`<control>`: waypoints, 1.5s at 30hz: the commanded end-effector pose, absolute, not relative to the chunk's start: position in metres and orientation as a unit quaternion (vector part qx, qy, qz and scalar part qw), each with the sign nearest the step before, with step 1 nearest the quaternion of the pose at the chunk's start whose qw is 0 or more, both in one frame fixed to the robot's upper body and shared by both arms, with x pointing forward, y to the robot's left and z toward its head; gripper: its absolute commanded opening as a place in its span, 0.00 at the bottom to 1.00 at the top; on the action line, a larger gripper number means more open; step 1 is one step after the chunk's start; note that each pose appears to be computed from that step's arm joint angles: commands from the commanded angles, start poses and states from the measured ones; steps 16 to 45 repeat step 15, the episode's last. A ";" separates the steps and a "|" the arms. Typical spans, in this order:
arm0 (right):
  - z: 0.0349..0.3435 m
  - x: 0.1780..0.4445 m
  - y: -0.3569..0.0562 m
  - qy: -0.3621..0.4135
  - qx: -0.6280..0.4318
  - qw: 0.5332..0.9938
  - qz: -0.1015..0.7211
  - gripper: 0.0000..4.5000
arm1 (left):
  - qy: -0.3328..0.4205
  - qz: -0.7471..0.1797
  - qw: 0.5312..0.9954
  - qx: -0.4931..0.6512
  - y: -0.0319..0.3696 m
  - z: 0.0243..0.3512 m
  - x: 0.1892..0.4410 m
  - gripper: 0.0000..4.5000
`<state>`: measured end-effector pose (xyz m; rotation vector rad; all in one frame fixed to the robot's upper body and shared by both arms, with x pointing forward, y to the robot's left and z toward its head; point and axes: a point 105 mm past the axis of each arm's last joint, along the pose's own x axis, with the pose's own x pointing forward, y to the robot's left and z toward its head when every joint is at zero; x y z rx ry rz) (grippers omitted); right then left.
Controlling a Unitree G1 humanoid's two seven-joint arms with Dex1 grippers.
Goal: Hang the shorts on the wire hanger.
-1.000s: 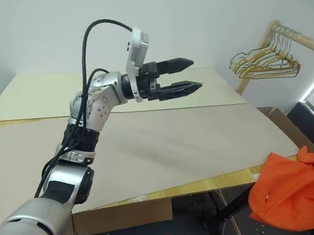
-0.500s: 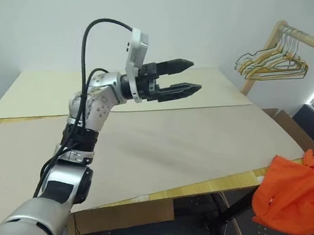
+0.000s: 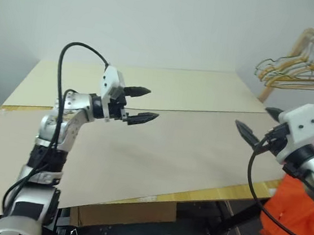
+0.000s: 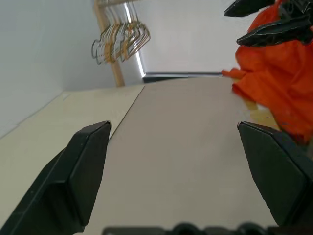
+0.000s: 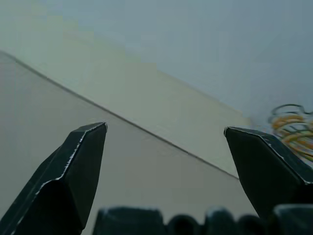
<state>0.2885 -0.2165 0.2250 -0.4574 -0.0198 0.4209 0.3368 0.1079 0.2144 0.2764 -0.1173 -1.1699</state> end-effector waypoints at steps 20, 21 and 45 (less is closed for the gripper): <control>0.222 0.292 -0.203 0.002 -0.234 0.920 0.314 0.99 | -0.048 -0.527 0.830 0.175 0.120 0.211 0.325 1.00; 0.222 0.292 -0.203 0.002 -0.234 0.920 0.314 0.99 | -0.048 -0.527 0.830 0.175 0.120 0.211 0.325 1.00; 0.222 0.292 -0.203 0.002 -0.234 0.920 0.314 0.99 | -0.048 -0.527 0.830 0.175 0.120 0.211 0.325 1.00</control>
